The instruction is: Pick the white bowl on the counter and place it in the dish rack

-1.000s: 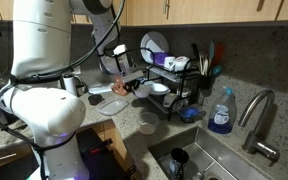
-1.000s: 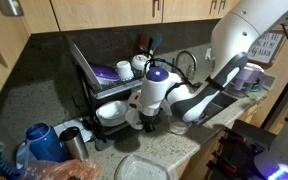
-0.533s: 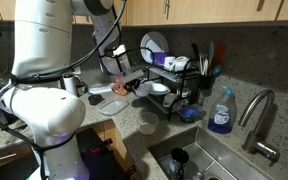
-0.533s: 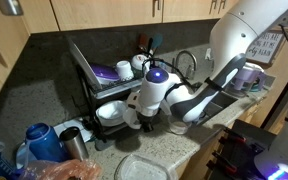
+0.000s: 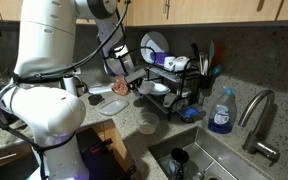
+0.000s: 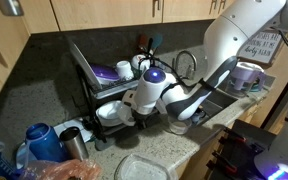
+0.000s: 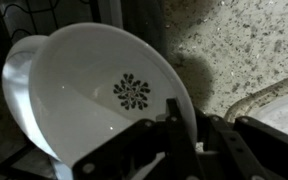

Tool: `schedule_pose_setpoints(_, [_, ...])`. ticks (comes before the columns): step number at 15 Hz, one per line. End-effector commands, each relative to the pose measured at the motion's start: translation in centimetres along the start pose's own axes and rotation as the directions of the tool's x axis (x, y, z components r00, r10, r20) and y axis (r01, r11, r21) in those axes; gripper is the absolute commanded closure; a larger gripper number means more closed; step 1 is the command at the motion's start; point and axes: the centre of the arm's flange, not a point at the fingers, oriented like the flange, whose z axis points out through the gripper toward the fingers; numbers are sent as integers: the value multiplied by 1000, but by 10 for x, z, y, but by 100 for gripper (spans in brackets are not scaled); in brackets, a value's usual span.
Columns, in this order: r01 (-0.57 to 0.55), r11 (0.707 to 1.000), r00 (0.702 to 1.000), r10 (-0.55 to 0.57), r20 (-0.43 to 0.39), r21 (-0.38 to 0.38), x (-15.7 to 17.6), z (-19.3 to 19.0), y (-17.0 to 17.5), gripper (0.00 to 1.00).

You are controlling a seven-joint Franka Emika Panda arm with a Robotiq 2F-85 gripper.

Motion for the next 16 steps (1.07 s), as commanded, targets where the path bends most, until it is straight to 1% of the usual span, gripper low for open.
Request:
schedule_pose_setpoints(1, [-79, 995, 996, 77, -45, -62, 5, 25, 12, 97])
schedule_pose_setpoints(4, [-132, 987, 989, 125, -76, -89, 2, 30, 21, 97])
schedule_pose_setpoints(7, [-169, 979, 980, 154, -123, -118, 7, 12, 25, 97])
schedule_pose_setpoints(12, [-180, 967, 970, 144, -196, -180, 22, -19, 30, 97])
schedule_pose_setpoints(16, [-172, 963, 968, 126, -217, -208, 32, -20, 28, 97])
